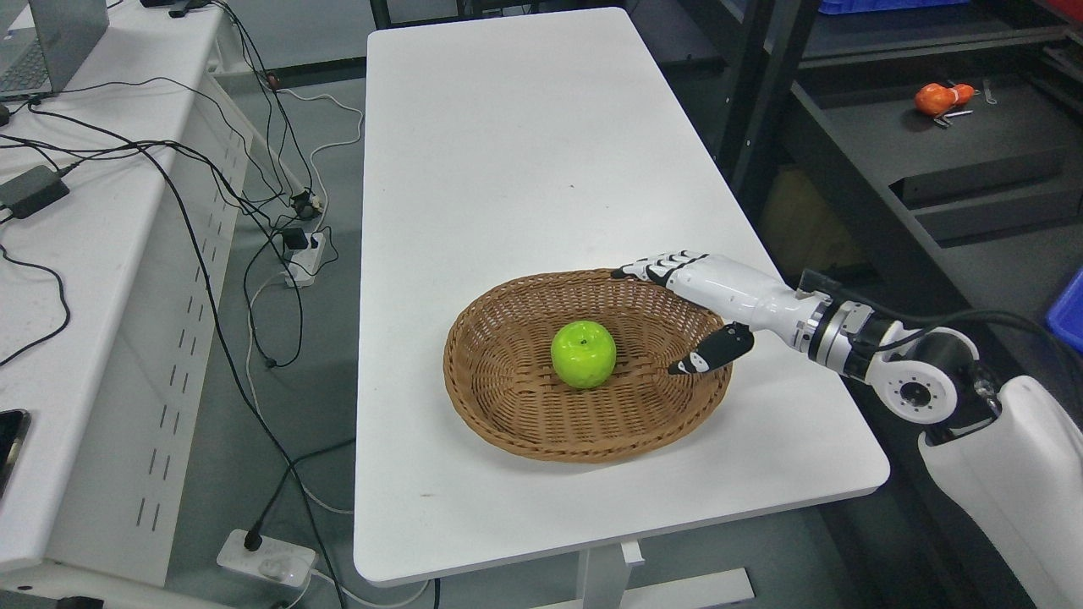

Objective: Place green apple on left shelf middle layer
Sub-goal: 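Lower the right hand around the green apple and close the fingers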

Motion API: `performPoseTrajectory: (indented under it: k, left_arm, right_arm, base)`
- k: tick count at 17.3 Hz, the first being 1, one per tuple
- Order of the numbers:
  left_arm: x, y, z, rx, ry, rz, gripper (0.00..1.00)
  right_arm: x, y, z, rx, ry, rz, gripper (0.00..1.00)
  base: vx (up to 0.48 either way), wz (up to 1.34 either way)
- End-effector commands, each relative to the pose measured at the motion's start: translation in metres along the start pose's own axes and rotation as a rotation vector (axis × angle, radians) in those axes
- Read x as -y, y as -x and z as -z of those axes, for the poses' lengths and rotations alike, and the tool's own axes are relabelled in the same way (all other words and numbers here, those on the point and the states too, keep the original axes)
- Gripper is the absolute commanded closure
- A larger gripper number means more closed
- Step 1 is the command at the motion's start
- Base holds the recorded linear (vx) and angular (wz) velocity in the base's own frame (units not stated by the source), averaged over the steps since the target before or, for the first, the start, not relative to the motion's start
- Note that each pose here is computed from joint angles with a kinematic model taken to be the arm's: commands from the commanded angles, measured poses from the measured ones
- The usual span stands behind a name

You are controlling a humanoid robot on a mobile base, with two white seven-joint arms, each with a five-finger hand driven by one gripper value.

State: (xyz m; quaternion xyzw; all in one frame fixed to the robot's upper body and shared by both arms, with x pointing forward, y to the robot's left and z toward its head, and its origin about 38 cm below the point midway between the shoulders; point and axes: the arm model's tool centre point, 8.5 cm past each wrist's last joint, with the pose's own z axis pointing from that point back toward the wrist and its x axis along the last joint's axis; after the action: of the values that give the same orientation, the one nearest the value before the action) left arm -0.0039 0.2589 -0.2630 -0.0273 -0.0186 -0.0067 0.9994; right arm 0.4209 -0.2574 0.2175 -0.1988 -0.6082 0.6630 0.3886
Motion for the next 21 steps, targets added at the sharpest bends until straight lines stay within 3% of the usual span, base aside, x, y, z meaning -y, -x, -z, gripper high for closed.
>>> performPoseTrajectory:
  k: [1,4,6,7,10,13,17,21]
  left_arm:
    - [-0.011,0.0,-0.001,0.0,-0.017,0.001,0.0]
    - [-0.011,0.0,-0.001,0.0,-0.017,0.001,0.0]
    - [-0.011,0.0,-0.001,0.0,-0.017,0.001,0.0]
    - [-0.011,0.0,-0.001,0.0,-0.017,0.001,0.0]
    - [-0.011,0.0,-0.001,0.0,-0.018,0.001,0.0]
    - [-0.011,0.0,-0.001,0.0,-0.017,0.001,0.0]
    - [-0.011,0.0,-0.001,0.0,-0.018,0.001,0.0]
    - [-0.011,0.0,-0.001,0.001,-0.017,0.002,0.0]
  right_arm:
    - [-0.055,-0.036,0.029,0.09,-0.193,-0.074,0.0]
    - [-0.055,-0.049,0.042,0.123,-0.183,-0.067,0.0]
    - [-0.041,-0.044,0.06,0.113,-0.156,-0.057,0.0]
    - [-0.035,-0.049,0.07,0.128,-0.142,-0.054,0.0]
    - [-0.018,-0.035,0.081,0.093,-0.135,-0.061,0.0]
    - [-0.031,-0.039,0.087,0.105,-0.183,-0.064,0.0]
    - [-0.057,-0.03,0.097,0.074,-0.249,-0.026,0.01]
    - [-0.054,-0.025,0.105,0.047,-0.256,-0.052,0.02]
  base:
    - [0.0,0.0]
    - [0.0,0.0]
    - [0.0,0.0]
    - [0.0,0.0]
    - [0.0,0.0]
    - [0.0,0.0]
    - [0.0,0.0]
    - [0.0,0.0]
